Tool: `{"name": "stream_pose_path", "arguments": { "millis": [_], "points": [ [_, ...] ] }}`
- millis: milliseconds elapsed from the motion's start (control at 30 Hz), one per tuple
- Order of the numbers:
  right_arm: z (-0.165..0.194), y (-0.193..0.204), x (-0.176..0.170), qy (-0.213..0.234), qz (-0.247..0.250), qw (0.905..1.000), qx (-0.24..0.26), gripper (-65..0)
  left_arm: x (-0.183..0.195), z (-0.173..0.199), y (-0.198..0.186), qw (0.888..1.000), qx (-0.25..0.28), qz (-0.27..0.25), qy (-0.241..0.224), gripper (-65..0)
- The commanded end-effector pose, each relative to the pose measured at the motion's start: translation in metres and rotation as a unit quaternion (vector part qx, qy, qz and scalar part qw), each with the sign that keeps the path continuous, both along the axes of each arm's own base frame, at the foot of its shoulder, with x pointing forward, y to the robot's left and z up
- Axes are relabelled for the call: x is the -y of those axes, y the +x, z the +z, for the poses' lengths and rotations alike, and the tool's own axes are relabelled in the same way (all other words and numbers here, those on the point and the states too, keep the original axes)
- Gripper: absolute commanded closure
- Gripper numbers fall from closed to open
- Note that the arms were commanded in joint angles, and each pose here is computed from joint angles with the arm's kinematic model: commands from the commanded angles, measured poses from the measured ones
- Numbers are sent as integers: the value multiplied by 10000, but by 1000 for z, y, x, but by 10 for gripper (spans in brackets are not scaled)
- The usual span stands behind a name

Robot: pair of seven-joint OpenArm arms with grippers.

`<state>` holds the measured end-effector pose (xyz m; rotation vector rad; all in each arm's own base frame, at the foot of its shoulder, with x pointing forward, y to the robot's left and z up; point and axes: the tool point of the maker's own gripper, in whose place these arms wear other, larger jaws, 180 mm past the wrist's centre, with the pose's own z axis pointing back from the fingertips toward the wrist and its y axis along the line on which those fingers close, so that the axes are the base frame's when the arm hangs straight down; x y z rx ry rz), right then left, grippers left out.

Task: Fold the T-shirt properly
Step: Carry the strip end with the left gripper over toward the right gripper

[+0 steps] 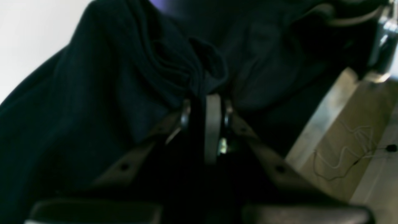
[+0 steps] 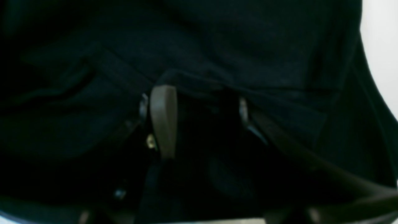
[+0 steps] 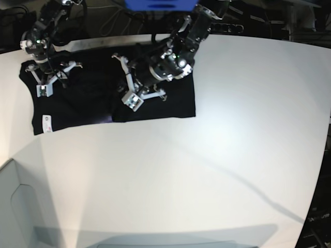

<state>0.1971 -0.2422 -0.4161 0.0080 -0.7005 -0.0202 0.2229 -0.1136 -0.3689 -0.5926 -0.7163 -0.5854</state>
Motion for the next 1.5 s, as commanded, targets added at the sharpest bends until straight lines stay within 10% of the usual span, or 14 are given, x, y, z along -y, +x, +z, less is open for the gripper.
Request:
{"name": "stream_pose_path", "arguments": {
  "millis": [0, 1167, 1467],
  "points": [
    [4, 2, 4, -98, 64, 9999, 37, -257, 11, 21, 11, 9992, 247, 11, -301, 0],
    [9, 9, 8, -160, 83, 9998, 100, -257, 52, 21, 28, 9975, 344, -590, -168, -9],
    [9, 9, 8, -160, 83, 9998, 93, -258, 52, 28, 28, 9971, 436, -563, -265, -361]
  ]
}}
